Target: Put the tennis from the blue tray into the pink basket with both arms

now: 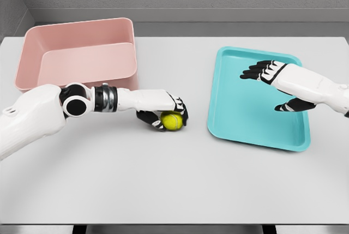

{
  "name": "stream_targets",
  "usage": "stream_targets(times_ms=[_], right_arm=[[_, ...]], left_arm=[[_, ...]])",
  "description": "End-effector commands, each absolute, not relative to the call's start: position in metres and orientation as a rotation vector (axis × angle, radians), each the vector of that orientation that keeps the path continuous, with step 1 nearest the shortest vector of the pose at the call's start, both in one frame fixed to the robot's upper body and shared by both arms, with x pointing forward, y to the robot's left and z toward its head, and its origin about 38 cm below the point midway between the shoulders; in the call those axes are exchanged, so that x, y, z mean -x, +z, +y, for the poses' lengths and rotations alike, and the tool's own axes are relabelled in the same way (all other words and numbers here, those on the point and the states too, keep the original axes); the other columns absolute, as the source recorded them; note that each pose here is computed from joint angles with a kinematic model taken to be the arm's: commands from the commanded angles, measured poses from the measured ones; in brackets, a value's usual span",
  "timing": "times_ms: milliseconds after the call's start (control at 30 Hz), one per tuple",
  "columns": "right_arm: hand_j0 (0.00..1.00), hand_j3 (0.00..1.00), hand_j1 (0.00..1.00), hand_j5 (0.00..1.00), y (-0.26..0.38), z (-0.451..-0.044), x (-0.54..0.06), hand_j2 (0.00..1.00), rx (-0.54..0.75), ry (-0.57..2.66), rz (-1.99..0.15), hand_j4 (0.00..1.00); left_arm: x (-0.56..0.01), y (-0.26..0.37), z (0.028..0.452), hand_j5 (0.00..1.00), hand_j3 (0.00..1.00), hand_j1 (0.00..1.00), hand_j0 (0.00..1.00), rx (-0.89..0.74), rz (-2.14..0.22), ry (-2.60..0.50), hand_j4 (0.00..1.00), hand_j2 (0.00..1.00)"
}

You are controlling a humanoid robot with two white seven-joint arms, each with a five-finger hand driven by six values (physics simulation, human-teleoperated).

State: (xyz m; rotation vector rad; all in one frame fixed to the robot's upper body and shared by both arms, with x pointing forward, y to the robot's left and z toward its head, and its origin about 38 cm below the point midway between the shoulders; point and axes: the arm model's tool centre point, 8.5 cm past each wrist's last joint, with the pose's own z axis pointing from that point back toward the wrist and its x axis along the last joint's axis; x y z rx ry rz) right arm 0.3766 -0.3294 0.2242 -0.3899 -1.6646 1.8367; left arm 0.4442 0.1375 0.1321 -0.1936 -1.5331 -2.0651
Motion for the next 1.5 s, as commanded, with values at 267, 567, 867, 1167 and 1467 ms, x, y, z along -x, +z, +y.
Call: stream_targets(times_ms=[267, 567, 867, 1167, 1467], right_arm=[[1.0, 1.0, 1.0, 1.0, 0.224, -0.329, -0.376, 1.0, 0.381, 1.836, -1.66, 1.0], [1.0, 1.0, 1.0, 1.0, 0.223, -0.329, -0.376, 1.0, 0.379, 1.837, -1.657, 1.0], [1.0, 1.0, 1.0, 1.0, 0.224, -0.329, -0.377, 1.0, 0.383, 1.843, -1.658, 1.0], [1.0, 1.0, 1.0, 1.0, 0.225, -0.329, -0.376, 1.0, 0.384, 1.845, -1.657, 1.0], [1.0, 1.0, 1.0, 1.0, 0.225, -0.329, -0.376, 1.0, 0.384, 1.846, -1.656, 1.0]], left_arm=[[-0.449, 0.16, 0.146, 0.54, 0.54, 0.54, 0.54, 0.152, -1.616, -2.033, 0.54, 0.54], [-0.446, 0.181, 0.16, 0.54, 0.54, 0.54, 0.54, 0.115, -1.662, -2.027, 0.54, 0.54], [-0.452, 0.196, 0.177, 0.54, 0.54, 0.54, 0.54, 0.052, -1.694, -1.991, 0.54, 0.54], [-0.453, 0.21, 0.183, 0.53, 0.53, 0.53, 0.53, 0.023, -1.728, -1.979, 0.53, 0.53], [-0.454, 0.224, 0.199, 0.53, 0.53, 0.53, 0.53, -0.029, -1.752, -1.957, 0.53, 0.53]])
